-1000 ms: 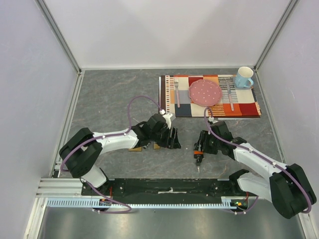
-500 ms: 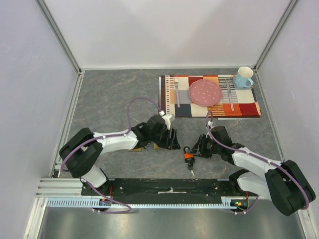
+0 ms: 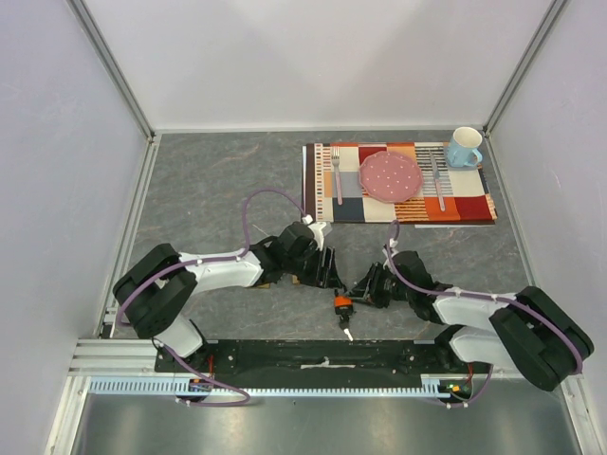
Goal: Lock with the key
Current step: Pick up the lock from the center of the board.
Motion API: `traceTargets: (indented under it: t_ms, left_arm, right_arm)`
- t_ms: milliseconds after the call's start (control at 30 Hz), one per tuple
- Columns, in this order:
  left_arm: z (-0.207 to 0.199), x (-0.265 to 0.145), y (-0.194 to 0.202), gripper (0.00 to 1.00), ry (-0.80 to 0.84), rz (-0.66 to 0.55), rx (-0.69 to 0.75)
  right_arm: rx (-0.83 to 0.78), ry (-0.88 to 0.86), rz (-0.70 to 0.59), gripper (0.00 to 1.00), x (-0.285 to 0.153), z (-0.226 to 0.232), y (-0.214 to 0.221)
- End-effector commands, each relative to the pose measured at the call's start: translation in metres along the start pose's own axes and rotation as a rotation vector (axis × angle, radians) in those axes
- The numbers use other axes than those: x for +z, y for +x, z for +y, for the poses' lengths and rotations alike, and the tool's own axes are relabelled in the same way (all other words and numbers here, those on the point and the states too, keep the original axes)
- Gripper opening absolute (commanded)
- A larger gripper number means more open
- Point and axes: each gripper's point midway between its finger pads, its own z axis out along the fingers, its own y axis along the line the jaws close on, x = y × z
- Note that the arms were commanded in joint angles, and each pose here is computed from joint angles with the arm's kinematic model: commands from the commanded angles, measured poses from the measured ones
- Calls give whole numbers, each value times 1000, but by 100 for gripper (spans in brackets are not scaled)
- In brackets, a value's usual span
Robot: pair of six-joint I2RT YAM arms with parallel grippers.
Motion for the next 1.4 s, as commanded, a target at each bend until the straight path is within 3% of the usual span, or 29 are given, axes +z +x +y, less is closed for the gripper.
traceTargets:
  t_ms: [0,433,800,1033,1167,1367]
  left_arm:
    - [-10,3,6,62,36,22,-22]
    - [0,21,25,57,26,99,-49]
    - [-26,44,11,56,117,124,-12]
    - [-12,32,0,58,8,60,42]
    - [-7,13,1,68,-85,20,90]
    - [-10,7,10,71,-179,10,148]
  right_arm:
    - [18,40,-38,35,5,-2,-7]
    - [-165,28,-347,59,-45,57,-95]
    - [-160,48,-392,62,-65,57,-105]
    - [-183,65,-410,64,-70,56,-112]
    - [-198,71,-424,77,-73,56,-116]
    - [-221,83,-435,91,-75,56,-121]
